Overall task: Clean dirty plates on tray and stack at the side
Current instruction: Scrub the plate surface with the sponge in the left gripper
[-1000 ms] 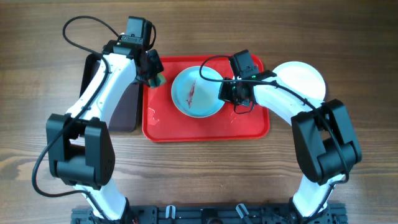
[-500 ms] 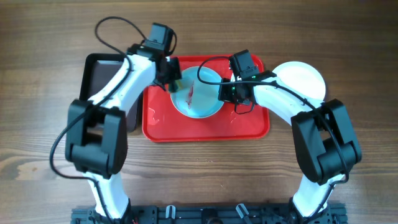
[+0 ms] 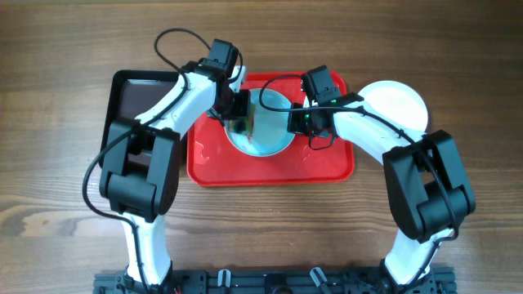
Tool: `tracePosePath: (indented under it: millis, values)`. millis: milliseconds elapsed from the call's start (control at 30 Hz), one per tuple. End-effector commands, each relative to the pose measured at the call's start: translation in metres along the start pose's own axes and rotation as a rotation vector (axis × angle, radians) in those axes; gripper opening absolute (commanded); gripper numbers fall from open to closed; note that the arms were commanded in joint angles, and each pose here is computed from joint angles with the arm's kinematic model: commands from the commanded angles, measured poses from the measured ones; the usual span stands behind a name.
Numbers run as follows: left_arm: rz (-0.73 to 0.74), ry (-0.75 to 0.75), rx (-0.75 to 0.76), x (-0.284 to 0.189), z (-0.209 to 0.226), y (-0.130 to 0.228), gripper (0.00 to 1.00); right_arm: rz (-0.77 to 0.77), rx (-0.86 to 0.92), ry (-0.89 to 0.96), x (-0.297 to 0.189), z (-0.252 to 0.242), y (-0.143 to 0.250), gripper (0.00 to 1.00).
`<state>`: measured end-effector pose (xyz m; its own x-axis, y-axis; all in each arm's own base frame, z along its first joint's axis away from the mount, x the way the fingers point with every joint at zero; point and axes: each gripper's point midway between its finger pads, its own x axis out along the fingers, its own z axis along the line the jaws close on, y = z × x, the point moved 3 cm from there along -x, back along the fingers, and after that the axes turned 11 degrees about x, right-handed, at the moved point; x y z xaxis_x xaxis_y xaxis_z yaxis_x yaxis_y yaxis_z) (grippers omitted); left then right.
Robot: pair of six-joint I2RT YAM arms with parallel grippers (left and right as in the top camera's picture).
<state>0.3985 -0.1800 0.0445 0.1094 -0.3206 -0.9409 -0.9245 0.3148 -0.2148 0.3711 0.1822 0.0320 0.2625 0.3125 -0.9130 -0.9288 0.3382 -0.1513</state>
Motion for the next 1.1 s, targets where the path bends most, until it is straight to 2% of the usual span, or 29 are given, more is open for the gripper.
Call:
tracePosePath:
  millis: [0,200,367,567,600,767,900,1067]
  values:
    - [0.092,0.224,0.122,0.021,-0.046,0.021,0.04,0.026,-0.012,-0.003,0.006,-0.001,0.006,0.04]
    - [0.095,0.235,0.171,0.026,-0.067,0.023,0.04,0.028,-0.013,-0.005,0.006,-0.001,0.006,0.04]
    - [0.025,0.194,0.162,0.029,-0.065,0.007,0.04,0.029,-0.013,-0.005,0.006,-0.001,0.007,0.04]
    - [-0.129,-0.079,0.081,0.029,-0.026,-0.028,0.04,0.030,-0.012,-0.005,0.006,-0.001,0.007,0.04]
    - [-0.166,-0.165,0.052,0.026,-0.015,-0.036,0.04,0.029,-0.012,-0.004,0.006,-0.001,0.007,0.04]
    - [-0.217,-0.470,-0.143,0.012,0.029,-0.034,0.04,0.029,-0.013,-0.005,0.006,-0.001,0.007,0.04]
    - [-0.161,-0.516,-0.188,0.011,0.036,-0.019,0.04,0.029,-0.012,-0.005,0.006,-0.001,0.007,0.04]
    - [0.026,-0.400,-0.194,0.019,0.020,0.016,0.04,0.029,-0.008,-0.005,0.006,-0.001,0.007,0.04]
